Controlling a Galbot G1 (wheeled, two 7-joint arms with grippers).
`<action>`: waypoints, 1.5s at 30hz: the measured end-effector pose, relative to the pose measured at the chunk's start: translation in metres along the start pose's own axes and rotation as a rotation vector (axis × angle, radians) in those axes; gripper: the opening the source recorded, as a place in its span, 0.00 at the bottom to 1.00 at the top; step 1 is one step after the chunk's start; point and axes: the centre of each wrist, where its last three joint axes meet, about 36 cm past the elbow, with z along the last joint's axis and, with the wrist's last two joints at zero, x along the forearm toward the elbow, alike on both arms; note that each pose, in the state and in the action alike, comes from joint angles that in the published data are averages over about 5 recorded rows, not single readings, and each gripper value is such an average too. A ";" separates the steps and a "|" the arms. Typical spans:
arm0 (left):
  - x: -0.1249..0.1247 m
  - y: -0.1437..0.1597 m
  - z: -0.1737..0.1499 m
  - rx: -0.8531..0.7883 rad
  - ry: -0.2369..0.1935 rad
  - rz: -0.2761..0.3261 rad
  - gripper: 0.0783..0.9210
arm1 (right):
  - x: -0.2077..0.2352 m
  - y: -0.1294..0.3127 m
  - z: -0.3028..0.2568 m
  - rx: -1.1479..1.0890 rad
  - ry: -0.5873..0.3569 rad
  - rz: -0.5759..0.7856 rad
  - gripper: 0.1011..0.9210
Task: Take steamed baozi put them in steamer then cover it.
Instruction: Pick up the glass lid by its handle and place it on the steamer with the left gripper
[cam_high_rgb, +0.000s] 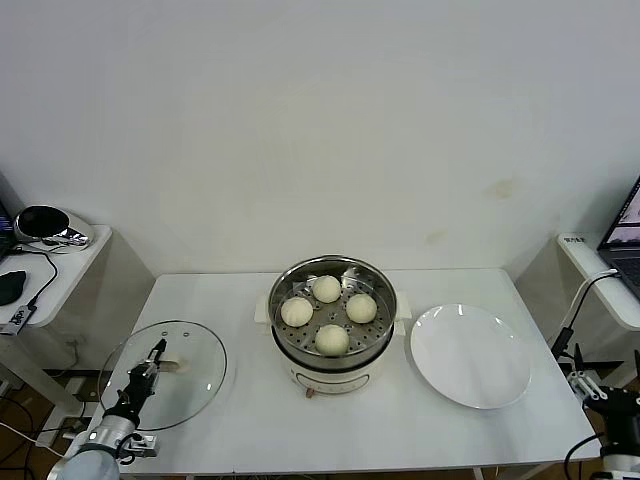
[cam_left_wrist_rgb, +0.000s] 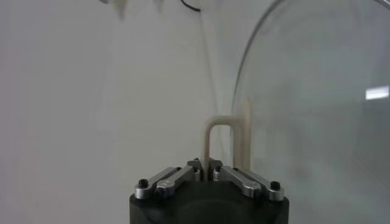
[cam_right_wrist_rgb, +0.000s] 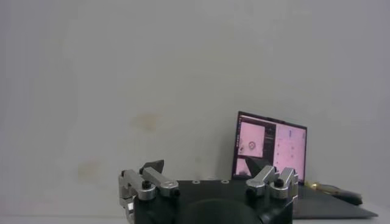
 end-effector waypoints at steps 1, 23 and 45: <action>0.003 0.005 -0.001 0.004 0.013 -0.010 0.07 | 0.000 0.001 0.000 0.001 0.000 -0.005 0.88; -0.015 0.153 -0.089 0.201 0.124 -0.099 0.07 | 0.007 0.027 0.001 0.048 -0.016 -0.072 0.88; -0.084 0.209 -0.253 0.174 0.001 -0.024 0.07 | 0.016 0.059 0.006 0.141 -0.021 -0.098 0.88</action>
